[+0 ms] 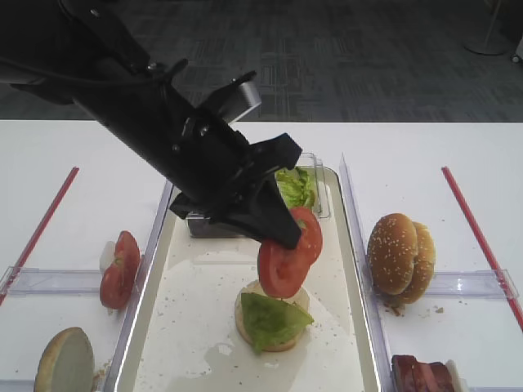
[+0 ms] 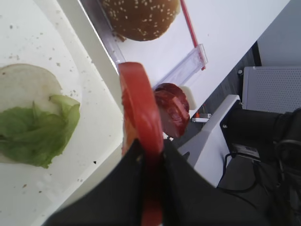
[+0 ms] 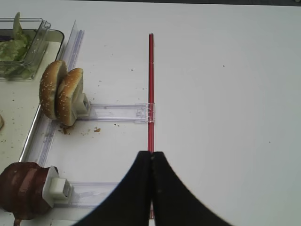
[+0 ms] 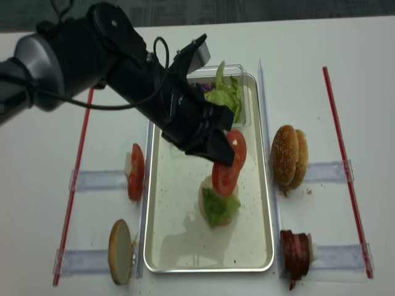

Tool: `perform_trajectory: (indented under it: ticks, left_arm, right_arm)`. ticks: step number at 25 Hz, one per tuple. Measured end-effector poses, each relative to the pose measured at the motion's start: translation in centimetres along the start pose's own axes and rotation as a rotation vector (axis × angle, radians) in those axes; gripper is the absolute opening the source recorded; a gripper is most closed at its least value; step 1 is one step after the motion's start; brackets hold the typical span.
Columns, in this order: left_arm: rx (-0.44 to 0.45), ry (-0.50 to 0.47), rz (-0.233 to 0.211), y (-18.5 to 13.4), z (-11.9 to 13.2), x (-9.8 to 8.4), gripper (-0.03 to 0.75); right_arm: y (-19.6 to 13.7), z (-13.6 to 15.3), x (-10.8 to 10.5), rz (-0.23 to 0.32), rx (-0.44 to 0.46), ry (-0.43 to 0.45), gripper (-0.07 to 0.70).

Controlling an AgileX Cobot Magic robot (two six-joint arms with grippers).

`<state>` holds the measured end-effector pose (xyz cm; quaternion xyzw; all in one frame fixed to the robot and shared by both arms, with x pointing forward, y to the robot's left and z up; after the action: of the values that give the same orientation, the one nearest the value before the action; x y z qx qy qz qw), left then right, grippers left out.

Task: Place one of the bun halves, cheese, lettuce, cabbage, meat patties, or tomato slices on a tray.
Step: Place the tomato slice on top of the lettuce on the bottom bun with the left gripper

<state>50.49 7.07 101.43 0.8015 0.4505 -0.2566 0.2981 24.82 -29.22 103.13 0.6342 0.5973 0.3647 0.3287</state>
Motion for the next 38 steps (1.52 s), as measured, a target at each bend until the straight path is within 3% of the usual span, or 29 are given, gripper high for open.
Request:
perform_trajectory:
  ticks: [8,14,27,38]
  left_arm:
    - [0.081,-0.010,-0.056,0.2,3.4,3.0,0.033]
    - [0.115,-0.016,-0.069,0.1,4.9,4.5,0.033]
    - [0.134,-0.011,-0.099,0.1,6.7,6.4,0.033]
    - [0.138,0.017,-0.081,0.1,6.5,6.8,0.032]
  right_arm:
    - [0.0,0.0,0.0,0.000,0.000,0.000,0.036]
    - [0.0,0.0,0.0,0.000,0.000,0.000,0.036]
    - [0.0,0.0,0.0,0.000,0.000,0.000,0.036]
    - [0.0,0.0,0.0,0.002,0.000,0.000,0.036]
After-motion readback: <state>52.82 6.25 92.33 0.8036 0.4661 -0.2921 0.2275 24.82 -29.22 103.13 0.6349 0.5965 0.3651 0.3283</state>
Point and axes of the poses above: a point on each arm's last joint axis where the gripper is mounted, z pointing out along that axis toward the gripper, x along the wrist's bending axis when the last joint is at zero, y = z × x, the point moved 2 cm from there along z, pointing out along that axis toward the gripper, and after that the axes turned 5 degrees about z, right-handed, at the moved point
